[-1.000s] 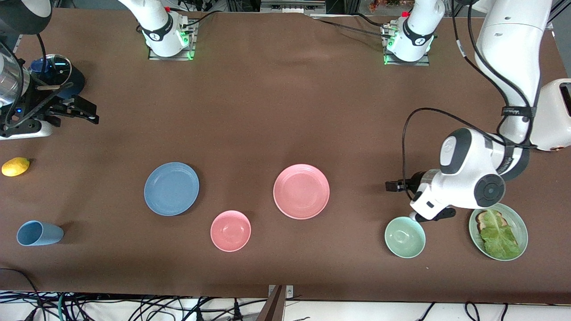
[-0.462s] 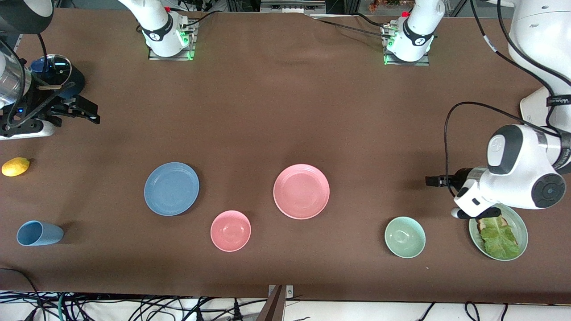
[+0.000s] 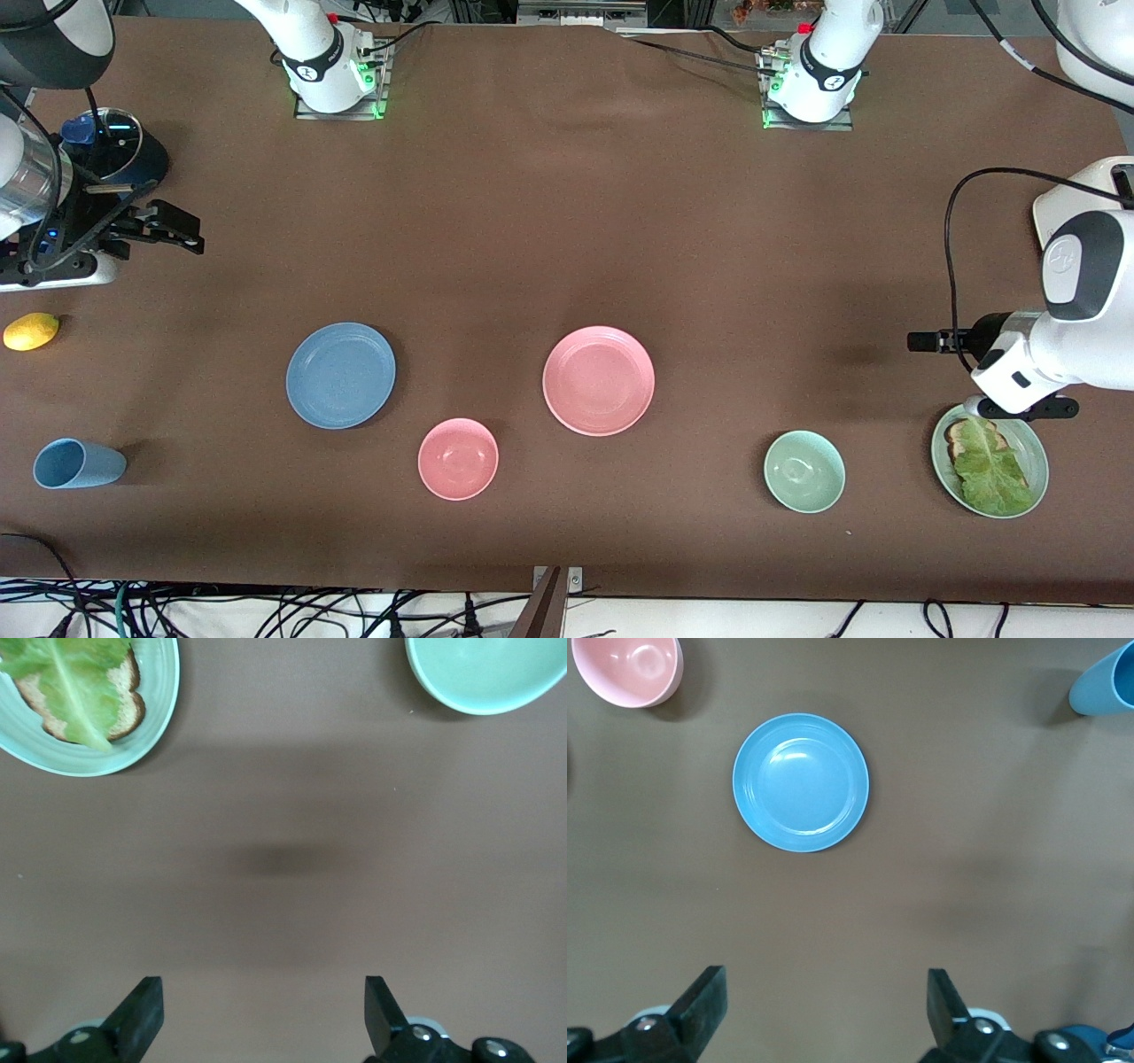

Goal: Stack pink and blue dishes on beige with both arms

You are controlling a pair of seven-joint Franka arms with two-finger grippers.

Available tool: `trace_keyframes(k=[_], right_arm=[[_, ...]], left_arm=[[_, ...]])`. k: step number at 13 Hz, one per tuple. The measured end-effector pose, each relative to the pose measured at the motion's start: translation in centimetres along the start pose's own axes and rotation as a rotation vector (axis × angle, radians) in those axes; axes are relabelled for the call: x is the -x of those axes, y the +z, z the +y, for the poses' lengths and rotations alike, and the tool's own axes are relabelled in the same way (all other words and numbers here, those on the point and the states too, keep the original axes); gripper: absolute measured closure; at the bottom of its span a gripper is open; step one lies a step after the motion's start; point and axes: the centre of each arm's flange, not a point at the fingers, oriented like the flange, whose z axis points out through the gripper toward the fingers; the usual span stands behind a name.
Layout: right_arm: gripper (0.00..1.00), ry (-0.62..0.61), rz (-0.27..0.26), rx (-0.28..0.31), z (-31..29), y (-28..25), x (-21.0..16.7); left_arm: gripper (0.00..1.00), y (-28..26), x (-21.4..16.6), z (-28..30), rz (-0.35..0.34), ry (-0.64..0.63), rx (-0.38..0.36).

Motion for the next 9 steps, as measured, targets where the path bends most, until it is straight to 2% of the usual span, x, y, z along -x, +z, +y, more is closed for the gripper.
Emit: trace_keyframes(k=[2, 9], right_arm=[[0.0, 0.0, -0.023, 0.0, 0.0, 1.7, -0.9], [0.0, -0.003, -0.012, 0.007, 0.4, 14.2, -7.8]], left_arm=[[0.0, -2.9, 2.1, -0.7, 0.034, 0.032, -0.021], [0.0, -9.1, 9.0, 3.5, 0.155, 0.107, -0.1]])
